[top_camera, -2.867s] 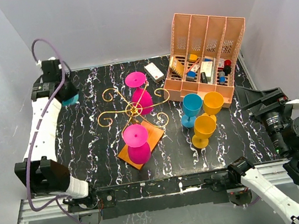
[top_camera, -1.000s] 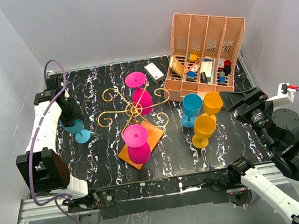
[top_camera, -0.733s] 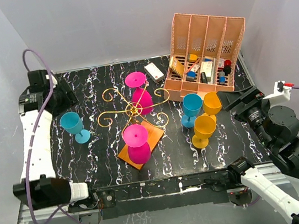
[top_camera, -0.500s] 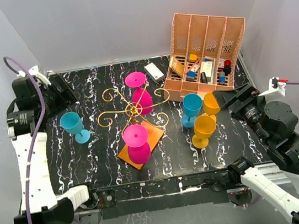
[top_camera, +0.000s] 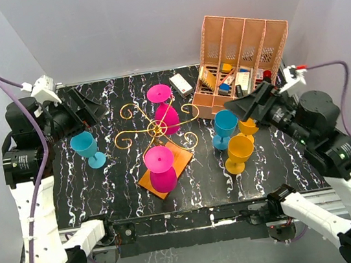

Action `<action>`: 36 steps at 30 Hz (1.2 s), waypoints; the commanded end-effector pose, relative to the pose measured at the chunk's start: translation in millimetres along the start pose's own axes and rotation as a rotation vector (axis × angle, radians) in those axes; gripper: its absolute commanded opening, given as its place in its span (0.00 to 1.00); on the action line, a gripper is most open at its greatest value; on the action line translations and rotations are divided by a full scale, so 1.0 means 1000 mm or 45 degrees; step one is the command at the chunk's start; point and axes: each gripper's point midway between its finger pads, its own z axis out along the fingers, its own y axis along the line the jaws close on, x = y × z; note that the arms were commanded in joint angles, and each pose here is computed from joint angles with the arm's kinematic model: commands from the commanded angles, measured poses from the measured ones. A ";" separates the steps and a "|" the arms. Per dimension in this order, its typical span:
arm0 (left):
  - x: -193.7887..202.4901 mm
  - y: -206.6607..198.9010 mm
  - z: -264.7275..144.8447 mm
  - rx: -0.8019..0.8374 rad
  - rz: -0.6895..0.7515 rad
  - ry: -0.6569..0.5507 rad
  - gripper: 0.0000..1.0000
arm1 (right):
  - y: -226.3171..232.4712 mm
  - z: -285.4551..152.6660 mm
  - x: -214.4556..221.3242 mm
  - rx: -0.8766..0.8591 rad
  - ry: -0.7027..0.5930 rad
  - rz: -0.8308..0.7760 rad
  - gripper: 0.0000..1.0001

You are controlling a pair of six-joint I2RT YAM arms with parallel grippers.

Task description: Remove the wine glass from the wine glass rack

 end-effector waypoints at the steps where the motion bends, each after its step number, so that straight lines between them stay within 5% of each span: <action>1: -0.013 -0.024 -0.030 0.052 0.186 -0.104 0.97 | 0.048 0.011 0.023 -0.318 0.248 -0.043 0.87; 6: -0.004 -0.038 -0.047 0.126 0.328 -0.137 0.97 | 0.070 0.020 0.044 -0.479 0.453 0.036 0.87; 18: -0.006 -0.034 -0.095 0.056 0.555 -0.317 0.97 | 0.102 0.020 0.040 -0.632 0.556 0.147 0.86; 27: -0.009 -0.048 -0.112 0.145 0.347 -0.449 0.97 | 0.134 0.016 0.068 -0.724 0.725 0.120 0.81; 36: -0.004 -0.054 -0.114 0.193 0.276 -0.425 0.97 | 0.150 0.005 0.124 -0.567 0.915 0.065 0.75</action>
